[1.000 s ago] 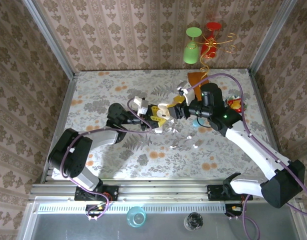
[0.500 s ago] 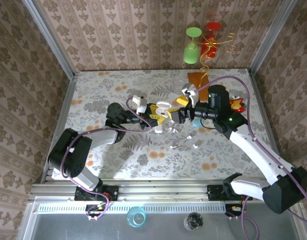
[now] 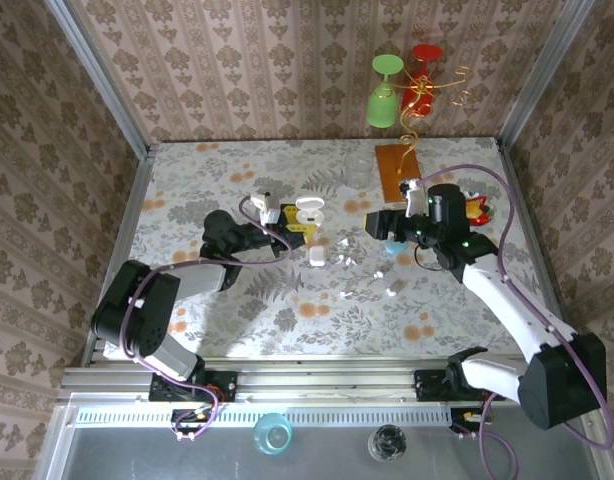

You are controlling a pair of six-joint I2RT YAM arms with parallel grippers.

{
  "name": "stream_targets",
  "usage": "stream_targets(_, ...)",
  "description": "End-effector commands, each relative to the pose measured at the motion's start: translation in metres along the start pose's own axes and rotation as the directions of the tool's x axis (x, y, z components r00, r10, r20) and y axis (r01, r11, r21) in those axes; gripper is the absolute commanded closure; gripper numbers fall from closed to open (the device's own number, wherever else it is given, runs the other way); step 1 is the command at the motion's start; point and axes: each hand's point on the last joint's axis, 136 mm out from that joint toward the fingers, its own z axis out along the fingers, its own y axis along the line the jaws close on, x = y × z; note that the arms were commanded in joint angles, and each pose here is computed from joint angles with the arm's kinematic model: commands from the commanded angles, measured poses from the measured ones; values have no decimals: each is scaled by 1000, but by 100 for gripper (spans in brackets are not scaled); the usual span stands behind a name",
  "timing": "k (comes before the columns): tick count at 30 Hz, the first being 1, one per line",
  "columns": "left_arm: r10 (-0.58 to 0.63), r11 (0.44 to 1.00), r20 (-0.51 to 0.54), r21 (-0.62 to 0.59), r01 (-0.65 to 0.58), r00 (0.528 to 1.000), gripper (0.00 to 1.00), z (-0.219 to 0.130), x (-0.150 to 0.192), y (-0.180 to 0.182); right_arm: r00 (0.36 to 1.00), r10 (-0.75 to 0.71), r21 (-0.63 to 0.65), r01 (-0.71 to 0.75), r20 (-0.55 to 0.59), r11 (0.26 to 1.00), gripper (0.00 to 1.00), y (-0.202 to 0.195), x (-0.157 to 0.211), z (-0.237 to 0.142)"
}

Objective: Insert the wireless bluetooth earbuds into the charging case

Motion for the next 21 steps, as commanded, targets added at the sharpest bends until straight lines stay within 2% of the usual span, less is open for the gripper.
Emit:
stream_targets(1,70,997,39,-42,-69,997,67,-4,-14,2,979,147,165,-123,-141,979,23,-34,37,9)
stream_targets(4,68,993,49,-104,-62,997,67,-8,-14,10,958,197,203,-154,-209,967,25,-49,63,17)
stream_targets(12,88,990,55,-118,-81,995,66,-10,-18,9,862,374,314,-271,-341,910,30,-77,112,29)
stream_targets(17,90,989,53,-125,-83,995,67,-11,-17,9,827,429,420,-266,-363,867,31,-93,137,16)
stream_targets(21,92,989,53,-120,-85,994,67,-11,-17,8,797,495,456,-319,-345,831,33,-94,155,6)
